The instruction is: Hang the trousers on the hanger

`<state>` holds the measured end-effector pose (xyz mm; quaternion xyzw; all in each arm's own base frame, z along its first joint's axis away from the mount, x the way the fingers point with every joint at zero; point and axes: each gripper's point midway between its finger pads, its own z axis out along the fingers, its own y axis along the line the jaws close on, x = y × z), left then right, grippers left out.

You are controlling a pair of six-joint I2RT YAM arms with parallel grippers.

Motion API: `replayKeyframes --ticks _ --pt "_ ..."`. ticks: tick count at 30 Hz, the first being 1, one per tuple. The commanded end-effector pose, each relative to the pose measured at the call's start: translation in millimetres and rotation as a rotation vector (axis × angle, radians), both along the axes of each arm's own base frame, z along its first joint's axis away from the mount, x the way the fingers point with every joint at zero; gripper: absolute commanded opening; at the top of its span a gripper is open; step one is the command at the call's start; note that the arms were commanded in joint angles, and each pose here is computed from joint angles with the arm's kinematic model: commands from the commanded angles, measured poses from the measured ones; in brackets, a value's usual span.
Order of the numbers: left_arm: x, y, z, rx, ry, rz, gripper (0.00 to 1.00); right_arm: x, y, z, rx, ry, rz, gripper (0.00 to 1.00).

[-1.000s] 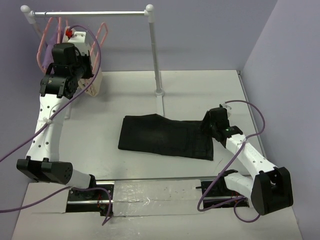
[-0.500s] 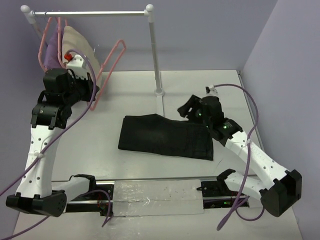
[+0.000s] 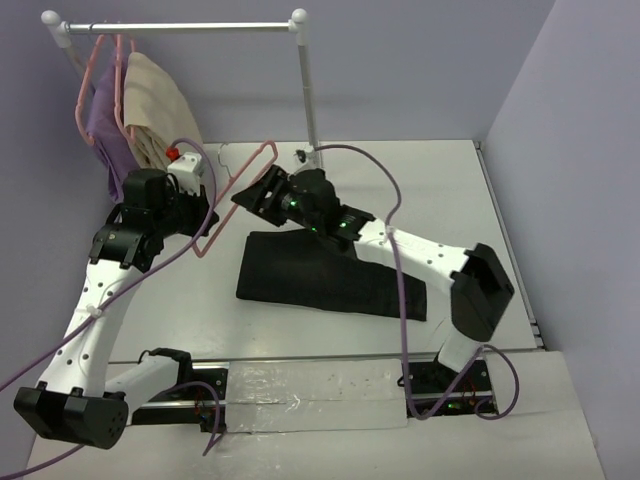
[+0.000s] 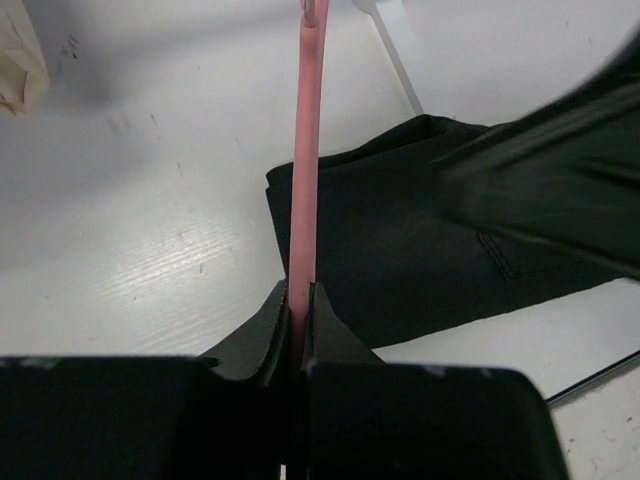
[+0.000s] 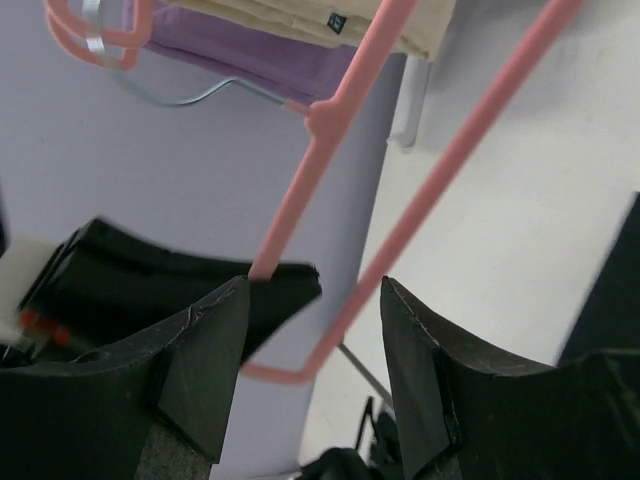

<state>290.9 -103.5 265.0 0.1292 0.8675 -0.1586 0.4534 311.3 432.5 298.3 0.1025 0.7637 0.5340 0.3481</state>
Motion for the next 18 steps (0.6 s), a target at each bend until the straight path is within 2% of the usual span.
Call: replayKeyframes --ticks 1,6,10,14,16,18 --pt "7.8 -7.9 27.7 -0.032 -0.138 -0.027 0.00 4.8 30.8 20.3 0.124 0.040 0.028 0.62" --pt "8.3 -11.9 10.4 -0.018 -0.109 -0.050 0.00 15.4 54.9 2.5 0.155 0.104 0.050 0.61" --pt "9.2 -9.0 0.4 0.002 -0.098 -0.042 0.00 19.5 56.1 -5.7 0.153 0.112 0.030 0.61" --pt "11.3 -7.2 -6.3 0.014 -0.087 -0.033 0.00 15.7 50.2 -9.2 0.155 0.113 0.033 0.53" --pt "13.3 -5.9 -5.4 0.016 -0.094 -0.022 0.00 12.3 42.1 -21.6 0.137 0.125 0.018 0.52" --pt "15.0 -4.9 -5.8 0.019 -0.098 -0.015 0.00 11.0 31.7 -9.7 0.179 0.106 -0.013 0.52"
